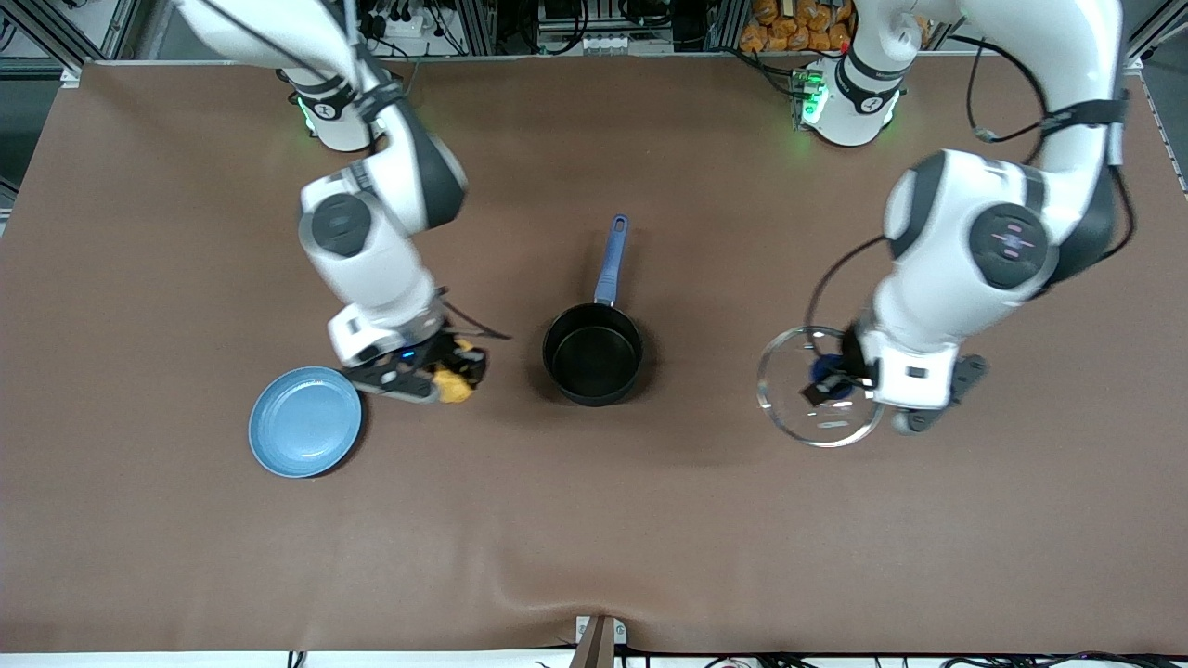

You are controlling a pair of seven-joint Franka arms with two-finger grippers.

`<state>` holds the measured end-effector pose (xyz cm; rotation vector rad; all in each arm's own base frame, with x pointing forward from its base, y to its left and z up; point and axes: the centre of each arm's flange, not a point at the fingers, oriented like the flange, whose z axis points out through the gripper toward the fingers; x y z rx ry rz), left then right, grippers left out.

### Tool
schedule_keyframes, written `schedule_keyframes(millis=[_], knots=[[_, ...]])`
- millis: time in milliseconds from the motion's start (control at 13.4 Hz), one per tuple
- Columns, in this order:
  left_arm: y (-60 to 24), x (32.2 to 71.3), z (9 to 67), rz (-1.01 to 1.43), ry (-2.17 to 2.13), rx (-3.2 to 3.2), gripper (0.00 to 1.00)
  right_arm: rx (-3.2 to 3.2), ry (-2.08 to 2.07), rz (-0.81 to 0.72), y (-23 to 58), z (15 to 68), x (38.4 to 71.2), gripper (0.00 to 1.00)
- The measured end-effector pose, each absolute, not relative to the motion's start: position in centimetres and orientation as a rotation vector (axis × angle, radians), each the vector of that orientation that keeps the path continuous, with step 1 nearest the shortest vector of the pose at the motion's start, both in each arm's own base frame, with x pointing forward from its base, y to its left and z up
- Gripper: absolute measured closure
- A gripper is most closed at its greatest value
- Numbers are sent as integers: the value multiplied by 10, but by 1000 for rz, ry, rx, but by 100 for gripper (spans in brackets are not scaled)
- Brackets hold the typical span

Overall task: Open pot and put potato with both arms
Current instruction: 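Lift the lid aside with the left gripper while the right gripper carries the potato, then lower the potato into the pan with the right gripper while the left lowers the lid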

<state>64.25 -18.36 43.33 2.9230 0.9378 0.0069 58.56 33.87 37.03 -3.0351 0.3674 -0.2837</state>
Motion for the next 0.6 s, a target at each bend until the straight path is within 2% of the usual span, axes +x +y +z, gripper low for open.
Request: schedule_keyframes(millis=[299, 599], knots=[[-92, 639, 378, -144, 805, 2999, 40, -3130, 271, -327, 438, 351, 550, 48], [-14, 625, 325, -222, 634, 3034, 40, -3139, 203, -333, 510, 308, 521, 48]])
